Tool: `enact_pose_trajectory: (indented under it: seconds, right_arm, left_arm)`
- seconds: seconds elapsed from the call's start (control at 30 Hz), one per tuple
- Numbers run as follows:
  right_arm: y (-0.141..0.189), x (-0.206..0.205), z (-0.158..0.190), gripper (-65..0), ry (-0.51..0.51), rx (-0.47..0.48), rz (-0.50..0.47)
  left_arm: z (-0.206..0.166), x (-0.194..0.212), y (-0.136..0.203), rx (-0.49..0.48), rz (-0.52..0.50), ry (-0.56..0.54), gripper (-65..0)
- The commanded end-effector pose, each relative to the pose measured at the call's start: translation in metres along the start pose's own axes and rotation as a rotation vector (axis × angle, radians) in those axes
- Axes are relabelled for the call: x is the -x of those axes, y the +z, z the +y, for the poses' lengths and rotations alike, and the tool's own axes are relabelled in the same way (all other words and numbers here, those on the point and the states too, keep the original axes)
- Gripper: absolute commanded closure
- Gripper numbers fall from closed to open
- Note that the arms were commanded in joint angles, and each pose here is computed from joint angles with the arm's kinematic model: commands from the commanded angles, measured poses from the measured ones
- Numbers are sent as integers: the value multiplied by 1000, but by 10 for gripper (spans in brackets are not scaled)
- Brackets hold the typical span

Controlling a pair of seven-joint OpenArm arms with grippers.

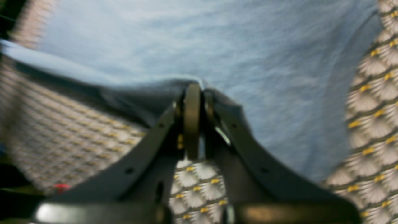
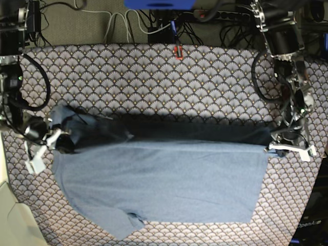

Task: Fold the T-shirt properly
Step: 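Lift the shoulder edge with both grippers and fold it over the shirt body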

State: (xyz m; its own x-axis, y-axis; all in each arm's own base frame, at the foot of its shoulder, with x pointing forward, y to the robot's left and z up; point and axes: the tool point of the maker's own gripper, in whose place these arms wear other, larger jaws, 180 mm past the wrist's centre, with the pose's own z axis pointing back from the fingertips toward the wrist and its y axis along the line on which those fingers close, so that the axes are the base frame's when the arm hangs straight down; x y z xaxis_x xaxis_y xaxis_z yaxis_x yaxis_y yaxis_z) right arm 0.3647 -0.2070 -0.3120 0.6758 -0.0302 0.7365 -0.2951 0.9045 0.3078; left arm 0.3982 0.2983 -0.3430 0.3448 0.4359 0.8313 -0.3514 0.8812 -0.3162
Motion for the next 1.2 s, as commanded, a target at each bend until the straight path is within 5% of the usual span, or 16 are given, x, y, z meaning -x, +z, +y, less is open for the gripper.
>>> enact_pose_trajectory:
  seconds: [0.0, 0.6, 0.97, 1.17]
  right_arm:
    - [2, -22, -1, 0, 63, 16, -41]
    - [-33, -37, -14, 0, 569, 353, 53]
    - [-54, -37, -41, 0, 544, 396, 88]
    - [-62, -47, -29, 0, 586, 367, 60]
  left_arm:
    - [-6, -29, -3, 5, -77, -24, -5]
    - [-39, -41, -33, -7, -62, -226, -8]
    - [-36, -47, -39, -21, -70, -238, -9]
    - [-36, -52, -38, -19, -113, -241, -10]
